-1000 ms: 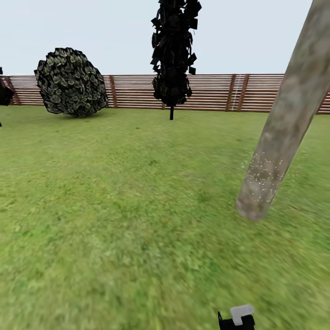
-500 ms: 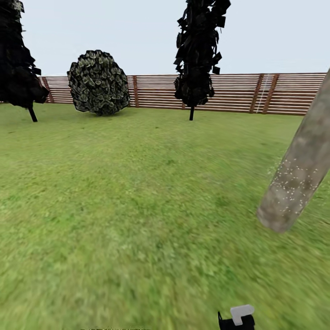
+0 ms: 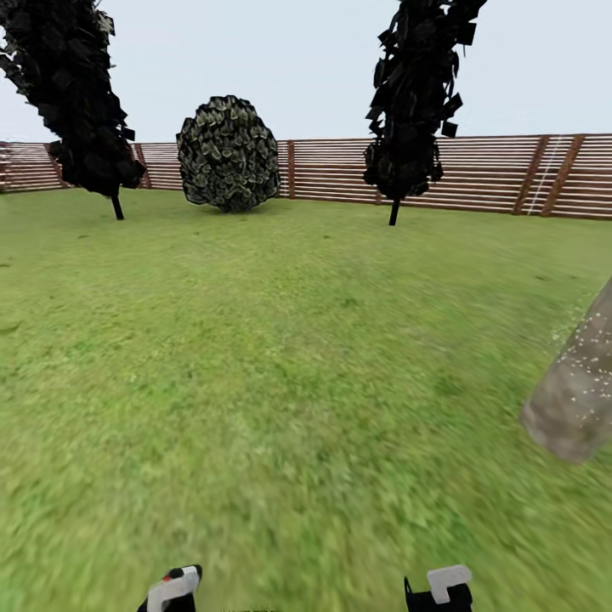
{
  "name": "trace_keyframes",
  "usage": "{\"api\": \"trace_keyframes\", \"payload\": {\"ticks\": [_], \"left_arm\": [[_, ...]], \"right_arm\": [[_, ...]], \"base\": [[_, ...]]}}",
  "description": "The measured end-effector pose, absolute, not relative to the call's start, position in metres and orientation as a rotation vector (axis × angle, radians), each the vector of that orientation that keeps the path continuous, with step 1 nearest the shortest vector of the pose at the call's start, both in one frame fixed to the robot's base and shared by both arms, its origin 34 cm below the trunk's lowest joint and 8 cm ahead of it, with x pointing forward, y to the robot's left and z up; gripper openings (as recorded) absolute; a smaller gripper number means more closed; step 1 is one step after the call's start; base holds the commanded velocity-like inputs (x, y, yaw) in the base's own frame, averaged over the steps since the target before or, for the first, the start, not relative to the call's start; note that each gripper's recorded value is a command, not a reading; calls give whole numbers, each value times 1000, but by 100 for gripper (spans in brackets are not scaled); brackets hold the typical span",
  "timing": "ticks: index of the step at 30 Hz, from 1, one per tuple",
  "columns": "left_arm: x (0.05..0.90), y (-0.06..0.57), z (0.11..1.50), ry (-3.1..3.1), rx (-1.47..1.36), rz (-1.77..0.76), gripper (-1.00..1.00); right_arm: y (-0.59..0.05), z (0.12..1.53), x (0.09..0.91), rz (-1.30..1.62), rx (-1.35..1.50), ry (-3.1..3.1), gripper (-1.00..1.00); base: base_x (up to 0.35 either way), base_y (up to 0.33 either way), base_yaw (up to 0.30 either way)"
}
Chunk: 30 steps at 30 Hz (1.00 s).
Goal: In the garden, pick up the pesticide atomizer on the floor and spray pesticide onto both trees until each tree trunk is fully covered.
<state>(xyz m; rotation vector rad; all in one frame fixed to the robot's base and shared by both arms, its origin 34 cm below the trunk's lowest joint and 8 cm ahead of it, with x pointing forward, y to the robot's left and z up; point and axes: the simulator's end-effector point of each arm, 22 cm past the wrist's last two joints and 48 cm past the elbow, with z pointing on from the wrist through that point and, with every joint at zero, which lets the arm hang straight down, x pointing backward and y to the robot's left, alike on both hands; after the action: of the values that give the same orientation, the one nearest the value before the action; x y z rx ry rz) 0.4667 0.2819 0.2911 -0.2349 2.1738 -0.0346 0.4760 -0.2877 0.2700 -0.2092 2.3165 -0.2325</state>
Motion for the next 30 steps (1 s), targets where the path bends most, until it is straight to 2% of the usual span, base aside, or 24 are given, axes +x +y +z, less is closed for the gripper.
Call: {"api": "trace_keyframes", "payload": {"ticks": [3, 9, 30], "left_arm": [[475, 281, 298, 2149, -242, -41, -100], [476, 319, 302, 2133, -226, 23, -100], [449, 314, 269, 2327, -180, 4, -100]], "right_arm": [[-288, 270, 476, -232, -209, 2317, 100], [-287, 270, 476, -232, -213, 2316, 100], [-288, 270, 476, -233, -209, 2316, 100]], "base": [[0, 0, 282], [0, 0, 282], [0, 0, 282]]}}
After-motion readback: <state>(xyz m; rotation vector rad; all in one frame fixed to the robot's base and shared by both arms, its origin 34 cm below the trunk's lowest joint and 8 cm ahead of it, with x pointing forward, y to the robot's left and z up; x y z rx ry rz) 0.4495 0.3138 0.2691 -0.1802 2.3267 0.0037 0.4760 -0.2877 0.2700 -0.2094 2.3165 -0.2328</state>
